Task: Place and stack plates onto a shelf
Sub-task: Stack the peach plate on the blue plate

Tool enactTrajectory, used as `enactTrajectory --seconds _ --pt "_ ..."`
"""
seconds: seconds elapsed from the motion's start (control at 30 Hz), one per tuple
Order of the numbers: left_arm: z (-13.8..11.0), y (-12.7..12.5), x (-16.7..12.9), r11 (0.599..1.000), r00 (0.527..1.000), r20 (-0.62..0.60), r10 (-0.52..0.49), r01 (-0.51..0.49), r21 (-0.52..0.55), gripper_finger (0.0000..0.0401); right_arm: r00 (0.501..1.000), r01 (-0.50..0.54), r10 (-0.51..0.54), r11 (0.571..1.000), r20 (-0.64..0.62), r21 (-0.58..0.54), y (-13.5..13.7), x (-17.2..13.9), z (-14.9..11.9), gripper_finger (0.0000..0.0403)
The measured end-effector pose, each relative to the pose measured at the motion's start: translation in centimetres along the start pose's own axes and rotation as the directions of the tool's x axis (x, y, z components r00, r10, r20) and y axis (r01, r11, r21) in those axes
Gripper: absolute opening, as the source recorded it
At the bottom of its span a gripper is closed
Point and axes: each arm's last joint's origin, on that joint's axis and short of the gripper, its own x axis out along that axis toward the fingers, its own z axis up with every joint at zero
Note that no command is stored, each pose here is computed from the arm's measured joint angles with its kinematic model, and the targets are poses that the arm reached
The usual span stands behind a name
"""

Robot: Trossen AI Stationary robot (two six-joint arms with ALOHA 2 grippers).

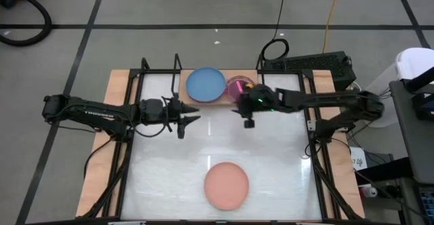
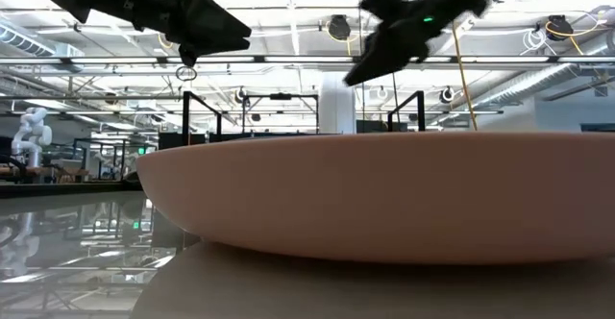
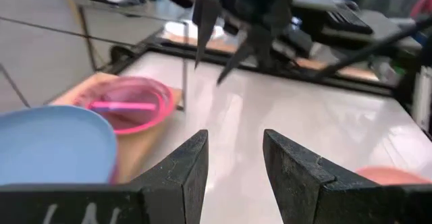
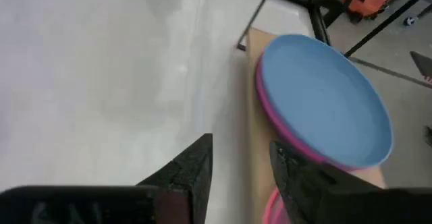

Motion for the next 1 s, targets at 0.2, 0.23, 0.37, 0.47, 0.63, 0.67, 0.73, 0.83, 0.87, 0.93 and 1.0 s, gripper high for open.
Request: enactTrajectory --seconds 0.2,0.23,0.37,0.47,0.63,0.67,0.73,0.83,0.87,0.93,1.0 --pt "0.1 -1.3 0.2 0.997 0.997 0.042 -0.062 0.061 0.038 0.0147 0.974 0.018 -0.032 0.998 0.222 0.063 2.7 -3.3 -2.8 0.0113" --pt "0.2 -1.5 0.2 0.997 0.996 0.051 -0.071 0.069 0.041 0.0147 0.964 0.023 -0.040 0.998 0.264 0.067 3.1 -3.7 -3.3 0.0112" --pt "-0.1 -2.2 0.9 0.994 0.993 0.065 -0.100 0.097 0.042 0.0147 0.912 0.054 -0.081 0.996 0.403 0.076 3.9 -5.2 -4.7 0.0112" --pt "-1.0 -2.7 1.9 0.994 0.993 0.046 -0.112 0.112 0.021 0.0147 0.876 0.081 -0.106 0.994 0.471 0.073 4.1 -6.2 -5.3 0.0112" --pt "-2.3 -3.3 3.7 0.989 0.991 -0.045 -0.130 0.127 -0.070 0.0147 0.840 0.104 -0.134 0.991 0.526 0.085 4.0 -7.4 -5.6 0.0112" --pt "-2.4 -3.4 4.1 0.985 0.986 -0.075 -0.151 0.144 -0.090 0.0147 0.836 0.106 -0.136 0.991 0.531 0.087 4.0 -7.5 -5.6 0.0112" --pt "-2.2 -3.9 5.2 0.976 0.972 -0.129 -0.197 0.182 -0.119 0.0147 0.833 0.107 -0.138 0.990 0.535 0.089 4.0 -7.7 -5.7 0.0112" --pt "-2.0 -4.7 7.1 0.965 0.933 -0.257 -0.251 0.222 -0.138 0.0147 0.835 0.107 -0.137 0.990 0.533 0.088 4.0 -7.7 -5.8 0.0112" --pt "-1.9 -5.1 7.8 0.962 0.917 -0.299 -0.265 0.231 -0.142 0.0147 0.836 0.106 -0.137 0.990 0.532 0.088 4.1 -7.6 -5.8 0.0112" --pt "-1.9 -5.6 9.0 0.961 0.879 -0.390 -0.274 0.236 -0.143 0.0147 0.838 0.104 -0.135 0.991 0.528 0.089 4.1 -7.6 -5.9 0.0112" --pt "-2.3 -5.9 10.1 0.961 0.831 -0.484 -0.275 0.230 -0.152 0.0147 0.842 0.099 -0.133 0.991 0.523 0.093 4.1 -7.6 -5.9 0.0112"
